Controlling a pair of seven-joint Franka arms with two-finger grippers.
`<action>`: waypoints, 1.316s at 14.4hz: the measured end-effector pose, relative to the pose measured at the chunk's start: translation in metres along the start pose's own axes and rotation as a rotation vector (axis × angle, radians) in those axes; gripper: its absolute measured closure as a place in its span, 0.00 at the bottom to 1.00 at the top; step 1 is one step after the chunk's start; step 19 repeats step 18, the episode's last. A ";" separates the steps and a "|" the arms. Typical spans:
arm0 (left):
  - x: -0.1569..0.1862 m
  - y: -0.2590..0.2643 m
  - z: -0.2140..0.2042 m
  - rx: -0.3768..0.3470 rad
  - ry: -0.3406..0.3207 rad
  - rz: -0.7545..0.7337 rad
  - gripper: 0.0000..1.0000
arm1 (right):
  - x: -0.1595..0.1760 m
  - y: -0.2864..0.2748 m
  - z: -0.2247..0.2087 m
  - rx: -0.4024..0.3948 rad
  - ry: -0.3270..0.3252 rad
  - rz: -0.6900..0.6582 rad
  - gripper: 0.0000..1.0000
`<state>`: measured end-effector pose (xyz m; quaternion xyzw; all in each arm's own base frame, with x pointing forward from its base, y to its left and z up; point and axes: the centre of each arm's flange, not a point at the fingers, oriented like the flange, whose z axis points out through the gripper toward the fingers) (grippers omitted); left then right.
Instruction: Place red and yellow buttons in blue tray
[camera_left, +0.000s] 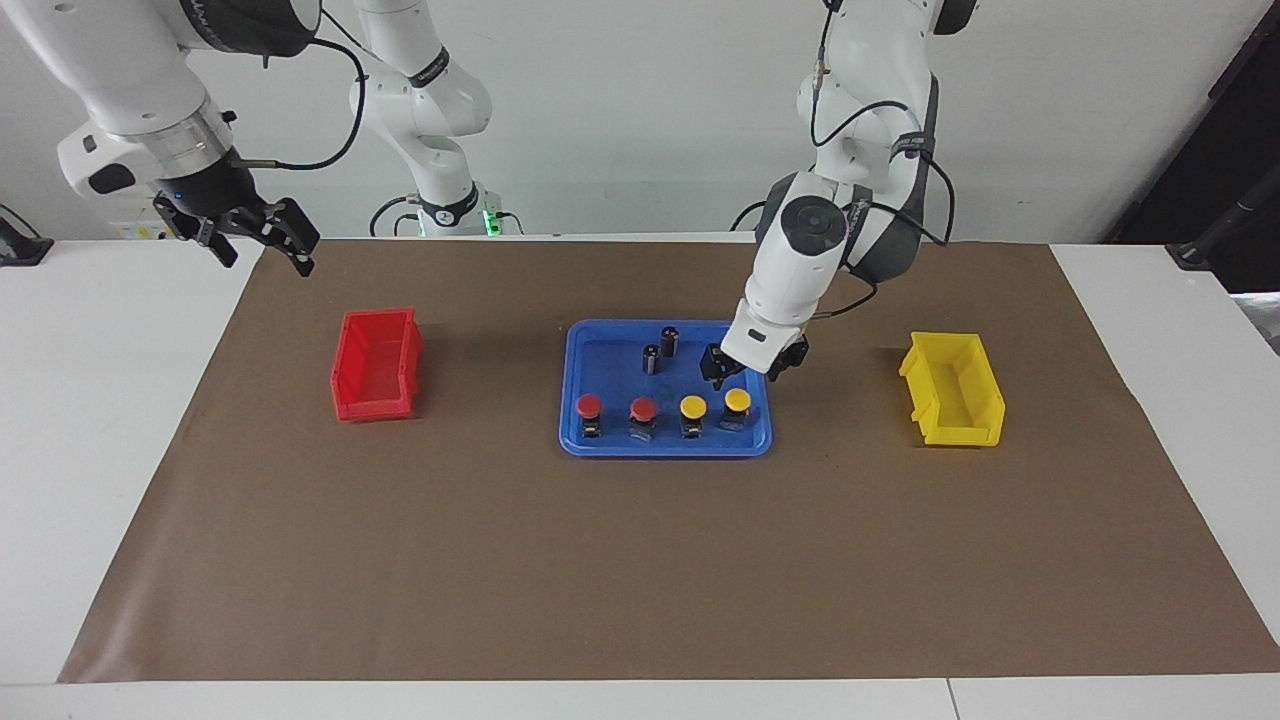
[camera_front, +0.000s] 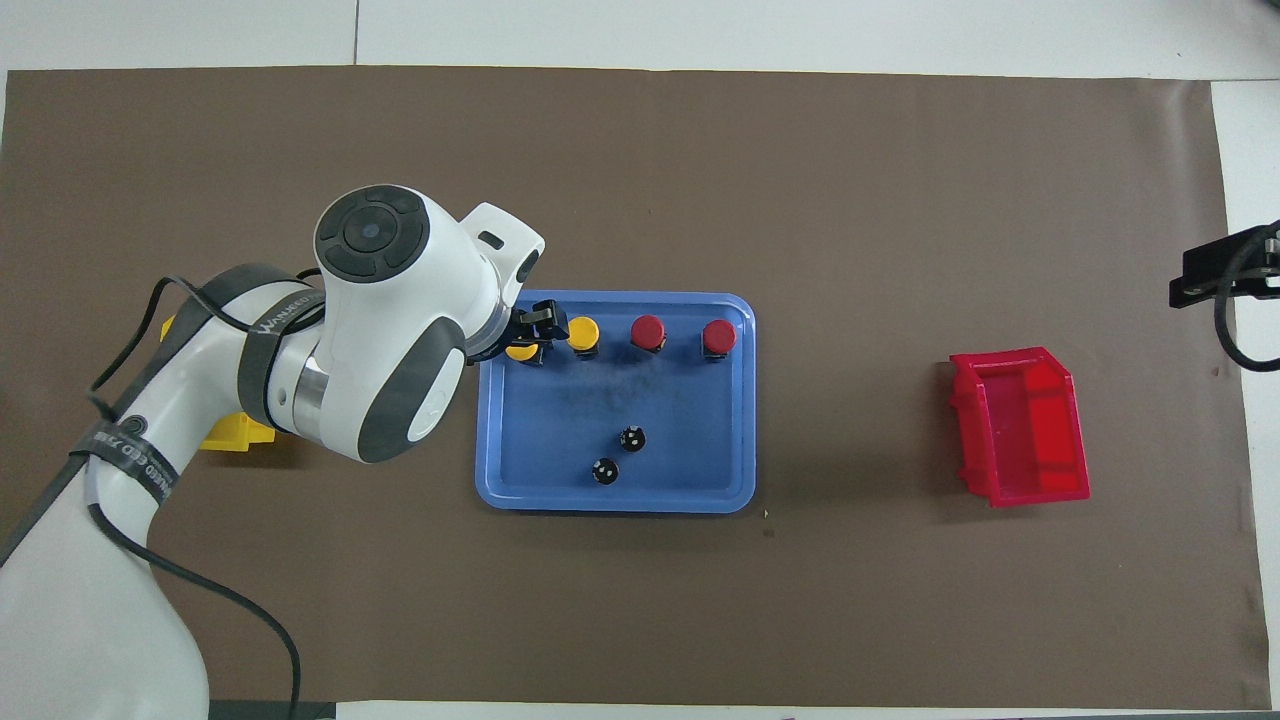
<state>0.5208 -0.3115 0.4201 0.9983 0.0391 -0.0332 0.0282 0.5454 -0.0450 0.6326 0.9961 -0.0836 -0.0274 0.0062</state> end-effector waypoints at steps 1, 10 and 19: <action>0.002 -0.013 -0.012 0.004 -0.008 0.018 0.04 | 0.000 -0.001 0.002 -0.001 -0.008 -0.001 0.00; 0.083 -0.245 -0.061 0.002 -0.014 0.080 0.00 | -0.002 -0.018 0.007 -0.022 -0.020 -0.035 0.00; 0.038 -0.278 -0.162 0.044 0.063 0.126 0.00 | -0.002 -0.019 0.006 -0.022 -0.019 -0.038 0.00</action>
